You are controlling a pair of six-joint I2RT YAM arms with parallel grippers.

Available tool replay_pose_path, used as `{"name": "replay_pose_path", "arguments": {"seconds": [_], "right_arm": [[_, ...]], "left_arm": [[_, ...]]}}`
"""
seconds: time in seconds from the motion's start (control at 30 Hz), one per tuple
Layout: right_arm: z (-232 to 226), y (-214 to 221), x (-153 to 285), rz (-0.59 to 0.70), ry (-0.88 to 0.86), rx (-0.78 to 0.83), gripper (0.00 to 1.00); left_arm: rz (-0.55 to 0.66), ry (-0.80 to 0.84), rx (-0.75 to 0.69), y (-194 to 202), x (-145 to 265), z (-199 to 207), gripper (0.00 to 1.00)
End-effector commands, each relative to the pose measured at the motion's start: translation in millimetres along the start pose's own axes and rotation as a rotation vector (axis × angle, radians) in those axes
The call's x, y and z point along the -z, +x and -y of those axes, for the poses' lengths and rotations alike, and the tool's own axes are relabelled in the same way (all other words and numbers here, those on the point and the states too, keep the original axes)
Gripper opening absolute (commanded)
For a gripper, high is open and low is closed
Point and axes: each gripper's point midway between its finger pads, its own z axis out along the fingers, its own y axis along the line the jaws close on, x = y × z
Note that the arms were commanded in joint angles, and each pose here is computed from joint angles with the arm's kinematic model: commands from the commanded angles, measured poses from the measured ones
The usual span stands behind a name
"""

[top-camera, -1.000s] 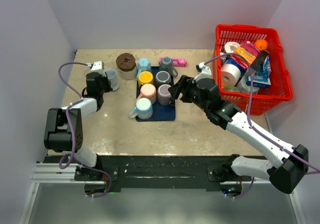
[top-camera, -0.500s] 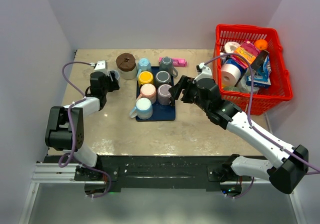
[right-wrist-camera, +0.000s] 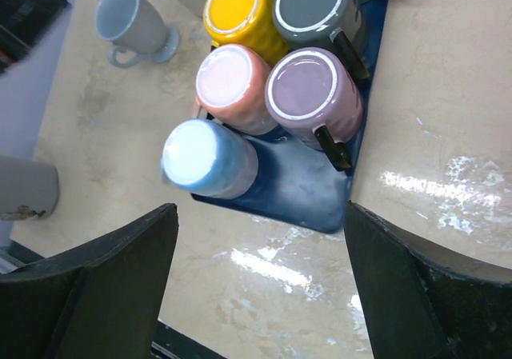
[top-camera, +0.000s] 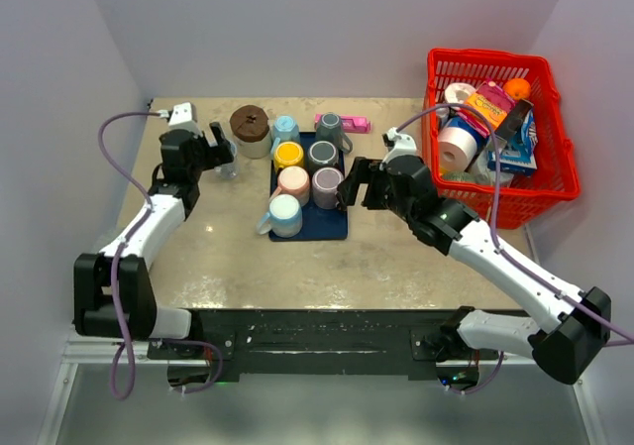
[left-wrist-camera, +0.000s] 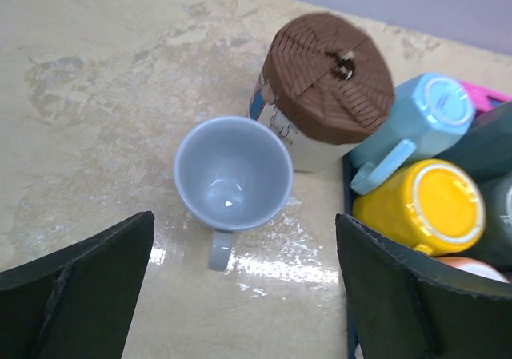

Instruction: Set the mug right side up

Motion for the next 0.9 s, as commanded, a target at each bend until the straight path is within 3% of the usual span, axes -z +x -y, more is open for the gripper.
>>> {"name": "replay_pose_path", "arguments": {"seconds": [0.0, 0.23, 0.37, 0.57, 0.73, 0.83, 0.87], "right_arm": [[0, -10, -6, -0.012, 0.022, 0.122, 0.89], [16, 7, -39, -0.082, 0.087, 0.266, 0.9], [28, 28, -66, -0.165, 0.123, 0.348, 0.89], [29, 40, -96, -0.212, 0.127, 0.415, 0.89], [33, 49, -119, -0.235, 0.136, 0.458, 0.87], [40, 57, -132, -0.268, 0.162, 0.48, 0.84], [42, 60, -134, -0.282, 0.165, 0.496, 0.82]], "left_arm": [[0.045, 0.031, 0.082, -57, 33, 19, 0.99], [-0.016, 0.054, 0.127, -58, 75, 25, 0.99], [0.021, 0.099, 0.145, -57, 98, 28, 0.99], [-0.038, 0.253, 0.08, -46, 118, 50, 0.99], [-0.038, 0.273, 0.046, -40, 124, 51, 0.99], [-0.023, 0.381, 0.057, -38, 130, 67, 0.99], [0.005, 0.499, 0.05, -46, 137, 87, 0.99]]}}
